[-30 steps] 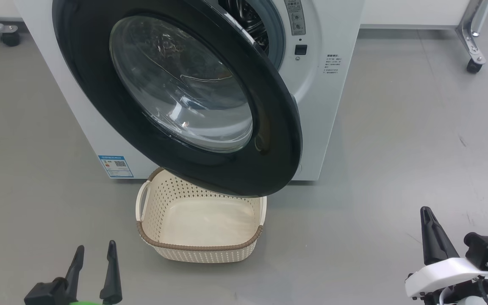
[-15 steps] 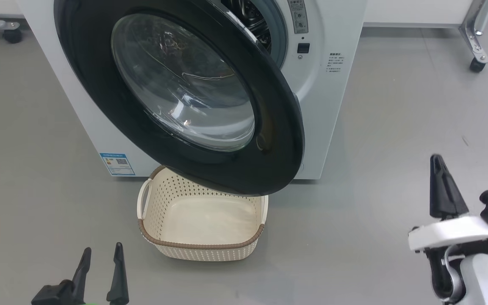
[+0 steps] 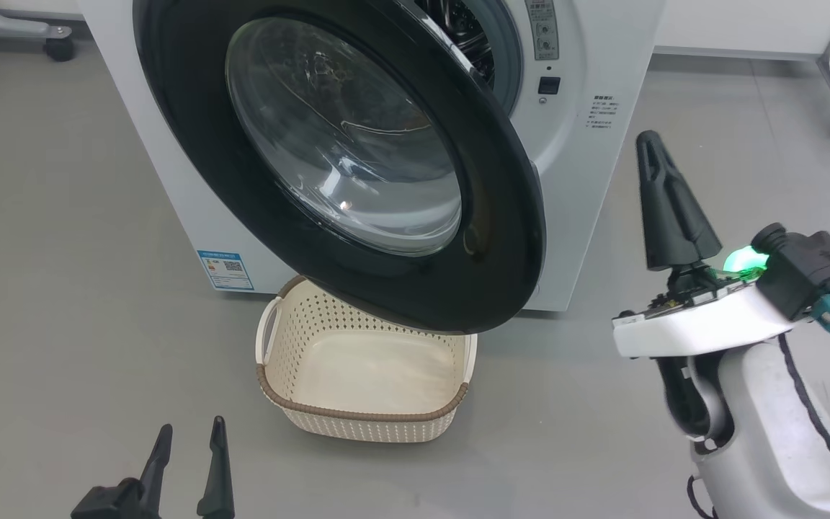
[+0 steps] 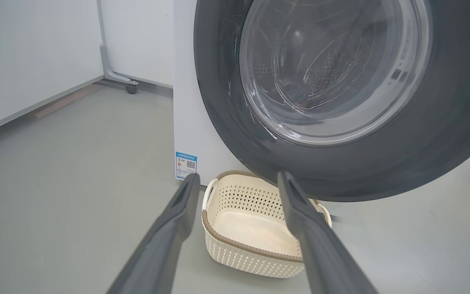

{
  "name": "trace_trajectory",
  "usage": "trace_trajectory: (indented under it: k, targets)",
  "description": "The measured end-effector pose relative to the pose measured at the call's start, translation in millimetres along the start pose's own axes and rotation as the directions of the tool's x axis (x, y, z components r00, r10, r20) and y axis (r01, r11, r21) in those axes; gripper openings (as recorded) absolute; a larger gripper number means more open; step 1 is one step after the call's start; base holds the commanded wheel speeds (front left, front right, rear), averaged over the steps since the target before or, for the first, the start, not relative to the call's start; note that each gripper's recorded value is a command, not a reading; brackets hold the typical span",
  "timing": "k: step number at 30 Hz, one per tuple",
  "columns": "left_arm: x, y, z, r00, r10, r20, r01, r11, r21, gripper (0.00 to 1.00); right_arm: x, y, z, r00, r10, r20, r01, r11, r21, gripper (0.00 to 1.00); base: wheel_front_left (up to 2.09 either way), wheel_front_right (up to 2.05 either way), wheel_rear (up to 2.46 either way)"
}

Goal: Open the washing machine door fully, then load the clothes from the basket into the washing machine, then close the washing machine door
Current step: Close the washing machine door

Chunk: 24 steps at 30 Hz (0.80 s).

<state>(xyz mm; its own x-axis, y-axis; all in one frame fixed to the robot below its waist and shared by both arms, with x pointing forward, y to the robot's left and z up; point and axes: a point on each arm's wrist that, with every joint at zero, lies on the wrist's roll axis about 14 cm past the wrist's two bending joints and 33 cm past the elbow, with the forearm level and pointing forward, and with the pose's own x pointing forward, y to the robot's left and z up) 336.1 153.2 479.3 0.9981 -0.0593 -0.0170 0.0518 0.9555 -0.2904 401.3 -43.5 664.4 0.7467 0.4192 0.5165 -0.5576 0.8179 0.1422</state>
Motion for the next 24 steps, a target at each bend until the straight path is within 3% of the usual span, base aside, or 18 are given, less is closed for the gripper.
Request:
trace_trajectory:
  k: [8, 12, 24]
  targets:
    - [-5.3, 4.7, 3.6, 1.0, 0.015, 0.013, -0.015, 1.0, 0.009, 1.0, -3.0, 55.5, -26.8, 0.984, 0.163, -0.076, -0.158, 0.985, 0.069, 0.0, 0.0, 0.0, 0.0]
    - [-6.7, 4.3, 3.8, 1.0, 0.013, 0.015, -0.013, 1.0, 0.014, 1.0, -10.1, 67.0, -45.4, 0.968, 0.209, -0.136, -0.199, 0.976, 0.085, 0.0, 0.0, 0.0, 0.0]
    - [-8.3, 9.6, 2.7, 0.999, 0.037, 0.012, -0.037, 0.999, 0.003, 1.0, -18.3, 69.7, -91.5, 0.94, 0.226, -0.255, -0.19, 0.969, 0.157, 0.0, 0.0, 0.0, 0.0]
